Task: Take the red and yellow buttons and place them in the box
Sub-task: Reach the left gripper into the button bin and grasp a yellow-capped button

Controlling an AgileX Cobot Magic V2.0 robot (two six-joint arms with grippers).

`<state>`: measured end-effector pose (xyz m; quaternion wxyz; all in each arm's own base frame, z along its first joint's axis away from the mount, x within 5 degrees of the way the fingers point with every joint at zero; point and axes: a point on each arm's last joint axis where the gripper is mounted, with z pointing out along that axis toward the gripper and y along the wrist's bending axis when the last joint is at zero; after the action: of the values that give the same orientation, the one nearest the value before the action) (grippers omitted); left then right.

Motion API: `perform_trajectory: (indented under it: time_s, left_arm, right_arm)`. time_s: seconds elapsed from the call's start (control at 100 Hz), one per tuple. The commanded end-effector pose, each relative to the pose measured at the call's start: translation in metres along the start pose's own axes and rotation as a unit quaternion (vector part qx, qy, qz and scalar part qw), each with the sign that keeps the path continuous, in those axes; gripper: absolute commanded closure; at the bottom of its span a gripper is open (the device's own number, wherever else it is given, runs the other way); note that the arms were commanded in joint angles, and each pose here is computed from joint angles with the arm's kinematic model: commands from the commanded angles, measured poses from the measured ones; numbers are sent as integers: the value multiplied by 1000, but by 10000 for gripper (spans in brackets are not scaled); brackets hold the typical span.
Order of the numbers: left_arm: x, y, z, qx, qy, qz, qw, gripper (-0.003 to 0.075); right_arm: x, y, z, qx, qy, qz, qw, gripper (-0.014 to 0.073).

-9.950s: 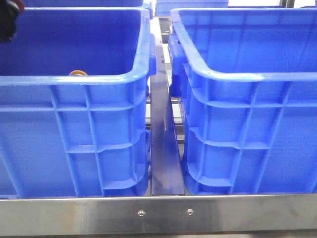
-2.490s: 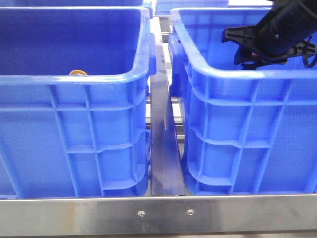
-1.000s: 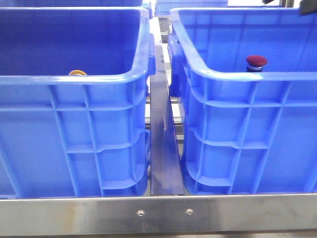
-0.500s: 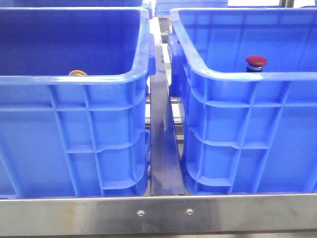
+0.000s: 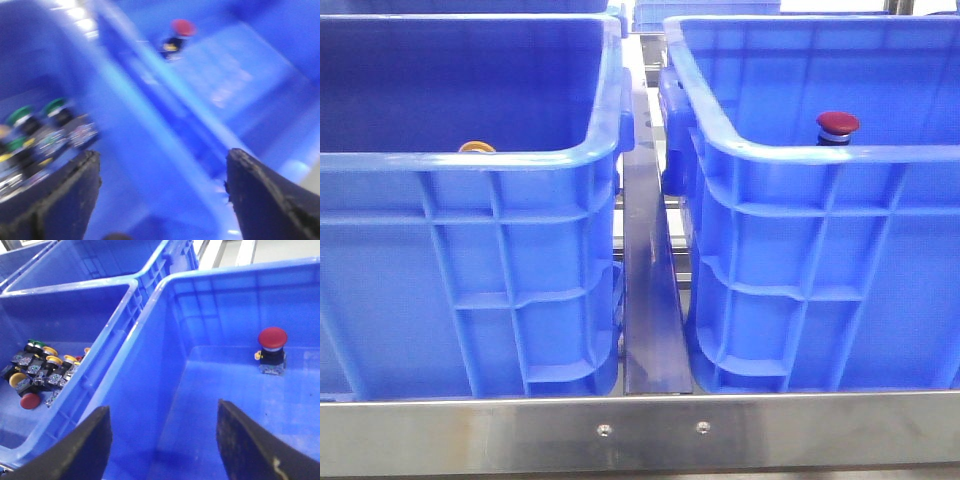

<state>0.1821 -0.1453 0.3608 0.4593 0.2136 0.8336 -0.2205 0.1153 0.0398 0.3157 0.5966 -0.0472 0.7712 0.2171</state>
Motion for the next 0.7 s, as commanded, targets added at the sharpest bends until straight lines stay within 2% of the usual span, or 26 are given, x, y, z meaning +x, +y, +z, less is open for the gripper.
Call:
perform_trajectory:
  time_s: [0.0, 0.13, 0.26, 0.51, 0.69]
  left_arm:
    - [-20, 13, -15, -25, -40, -41, 998, 228]
    - [-21, 45, -12, -87, 4, -78, 993, 228]
    - [-16, 68, 3, -128, 87, -110, 982, 228]
    - [-19, 83, 50, -135, 185, -122, 966, 228]
    - [-26, 92, 80, -137, 212, -125, 960, 228]
  right_arm:
    - [-11, -1, -2, 16, -35, 1, 999, 123]
    - [-11, -2, -2, 17, -36, 1, 999, 123]
    - [-11, -2, -2, 17, -36, 1, 999, 123]
    - [-11, -2, -2, 17, -36, 1, 999, 123]
    - [-11, -2, -2, 17, -36, 1, 999, 123]
